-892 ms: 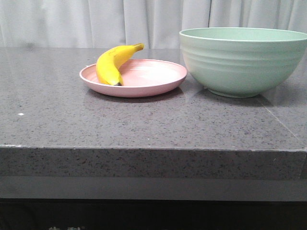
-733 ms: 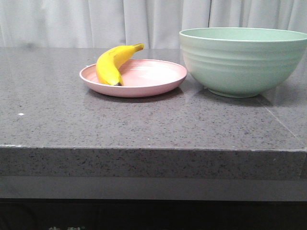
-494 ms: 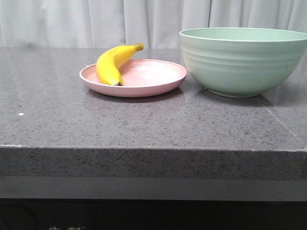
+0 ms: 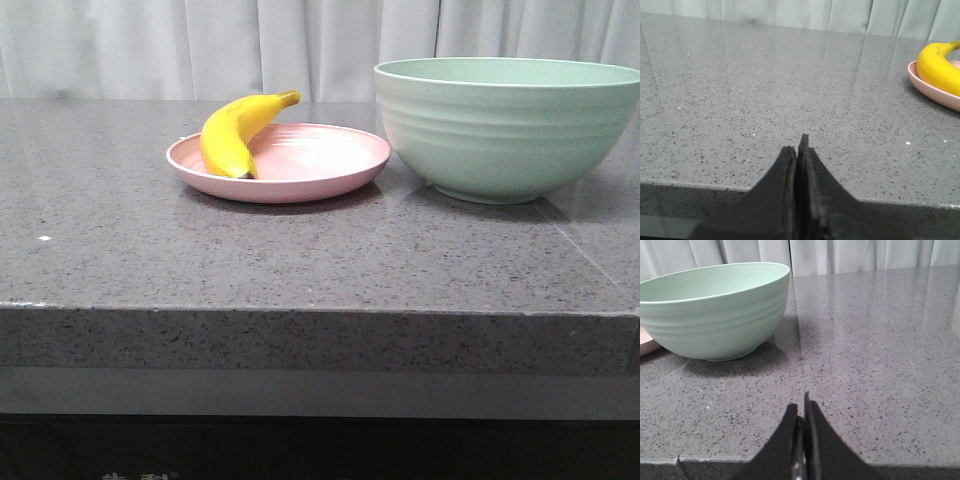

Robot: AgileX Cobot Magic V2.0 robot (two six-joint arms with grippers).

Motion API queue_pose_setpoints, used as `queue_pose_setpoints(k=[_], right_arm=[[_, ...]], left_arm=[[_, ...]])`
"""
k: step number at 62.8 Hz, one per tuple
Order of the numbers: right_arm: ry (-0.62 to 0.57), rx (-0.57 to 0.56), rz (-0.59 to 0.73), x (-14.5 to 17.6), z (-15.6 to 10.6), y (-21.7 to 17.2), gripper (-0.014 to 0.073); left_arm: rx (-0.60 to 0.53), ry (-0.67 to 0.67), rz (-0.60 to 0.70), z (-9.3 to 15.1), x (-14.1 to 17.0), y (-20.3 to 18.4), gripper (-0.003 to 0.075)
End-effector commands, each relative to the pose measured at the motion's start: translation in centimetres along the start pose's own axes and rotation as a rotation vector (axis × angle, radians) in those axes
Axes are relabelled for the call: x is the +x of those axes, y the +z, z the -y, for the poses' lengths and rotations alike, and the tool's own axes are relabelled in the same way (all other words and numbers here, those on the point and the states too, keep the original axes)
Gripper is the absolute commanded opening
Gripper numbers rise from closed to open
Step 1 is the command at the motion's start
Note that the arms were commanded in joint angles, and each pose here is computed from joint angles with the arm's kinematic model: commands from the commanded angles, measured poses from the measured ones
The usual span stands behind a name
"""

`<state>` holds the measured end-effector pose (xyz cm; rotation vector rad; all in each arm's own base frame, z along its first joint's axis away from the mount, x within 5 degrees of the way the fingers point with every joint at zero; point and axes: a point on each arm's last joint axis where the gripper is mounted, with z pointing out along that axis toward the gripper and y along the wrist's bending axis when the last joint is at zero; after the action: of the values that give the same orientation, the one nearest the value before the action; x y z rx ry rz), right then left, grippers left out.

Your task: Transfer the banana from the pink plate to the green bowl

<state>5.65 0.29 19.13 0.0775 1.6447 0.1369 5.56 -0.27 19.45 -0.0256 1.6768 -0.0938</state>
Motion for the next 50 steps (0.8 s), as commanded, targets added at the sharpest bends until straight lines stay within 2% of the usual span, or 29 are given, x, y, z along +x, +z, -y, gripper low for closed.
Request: queue_pose_setpoints(k=[1, 19, 26, 32, 40, 50], right_arm=[[-0.008, 0.0, 0.113, -1.0, 0.0, -0.2, -0.003], [-0.008, 0.0, 0.117, -1.1, 0.0, -0.2, -0.003], [-0.009, -0.004, 0.204, -2.0, -0.1, -0.4, -0.003], [-0.011, -0.012, 0.283, -4.1, -0.4, -1.0, -0.0064], [-0.025, -0.02, 0.304, -7.8, -1.0, -2.0, -0.006], [-0.082, -0.007, 0.256, -13.4, -1.7, -1.8, -0.0059]], left_arm=[[0.006, 0.0, 0.106, 0.0, -0.8, -0.2, -0.0018], [0.01, -0.018, 0.128, 0.1, -1.0, -0.2, -0.0018], [0.015, -0.016, 0.217, 0.1, -2.1, -0.5, -0.0018], [0.015, 0.015, 0.271, 0.3, -4.3, -1.1, -0.0018], [0.008, 0.058, 0.299, 0.6, -8.3, -1.8, -0.0018], [-0.004, 0.055, 0.174, 1.0, -13.9, -0.4, -0.0018]])
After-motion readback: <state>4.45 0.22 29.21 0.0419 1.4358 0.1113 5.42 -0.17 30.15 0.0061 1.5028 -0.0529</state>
